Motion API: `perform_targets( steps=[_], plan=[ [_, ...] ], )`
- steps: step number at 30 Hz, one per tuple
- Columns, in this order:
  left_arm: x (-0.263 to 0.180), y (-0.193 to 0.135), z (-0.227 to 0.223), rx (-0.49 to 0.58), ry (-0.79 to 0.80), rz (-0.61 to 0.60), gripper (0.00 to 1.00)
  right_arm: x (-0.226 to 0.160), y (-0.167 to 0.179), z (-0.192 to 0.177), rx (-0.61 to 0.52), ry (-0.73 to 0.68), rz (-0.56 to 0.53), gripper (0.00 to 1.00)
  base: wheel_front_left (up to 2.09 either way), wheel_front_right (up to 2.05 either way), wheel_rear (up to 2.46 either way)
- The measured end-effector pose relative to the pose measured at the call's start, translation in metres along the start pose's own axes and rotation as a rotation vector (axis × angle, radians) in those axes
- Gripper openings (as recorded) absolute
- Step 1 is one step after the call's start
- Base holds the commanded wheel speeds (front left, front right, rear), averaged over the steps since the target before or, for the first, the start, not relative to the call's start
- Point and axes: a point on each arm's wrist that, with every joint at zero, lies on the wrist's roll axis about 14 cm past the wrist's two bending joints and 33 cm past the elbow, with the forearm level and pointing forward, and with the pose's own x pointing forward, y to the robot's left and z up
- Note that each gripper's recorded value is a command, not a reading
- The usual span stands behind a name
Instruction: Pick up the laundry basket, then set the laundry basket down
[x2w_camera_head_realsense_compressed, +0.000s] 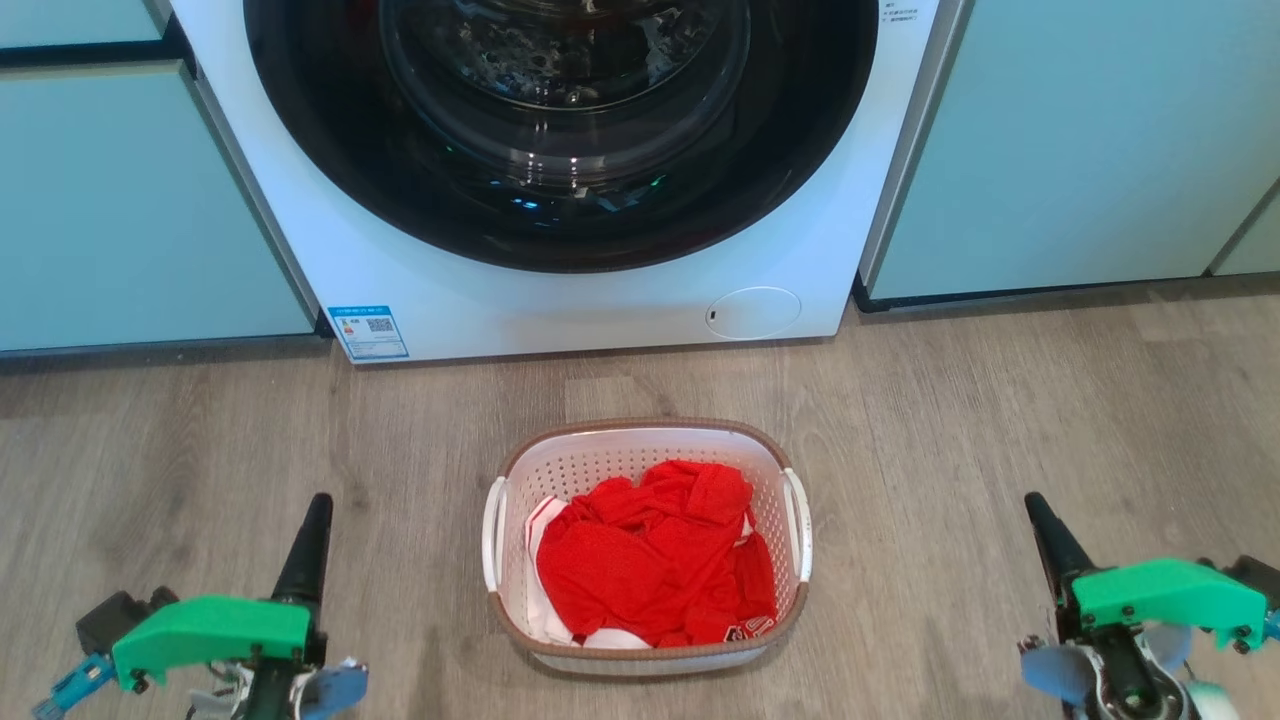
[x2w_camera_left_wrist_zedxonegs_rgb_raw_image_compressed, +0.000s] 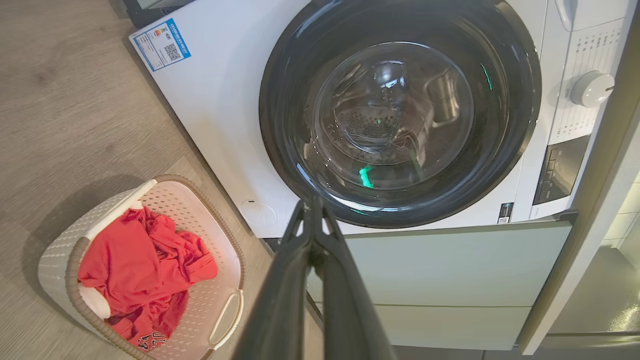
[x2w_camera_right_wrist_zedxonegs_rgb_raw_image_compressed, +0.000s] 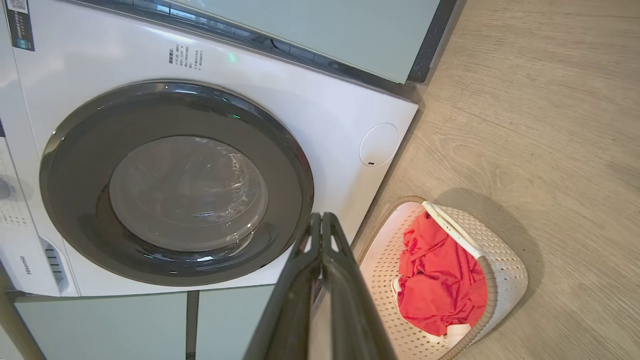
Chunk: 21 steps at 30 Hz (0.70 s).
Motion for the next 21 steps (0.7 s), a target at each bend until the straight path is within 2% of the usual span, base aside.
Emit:
perform_targets(
  steps=[21],
  plan=[
    [0.010, -0.017, 0.013, -0.236, -0.009, -0.073, 0.00, 0.003, 0.008, 0.015, 0.234, -0.024, 0.034, 0.00, 0.00, 0.00, 0.00]
  ],
)
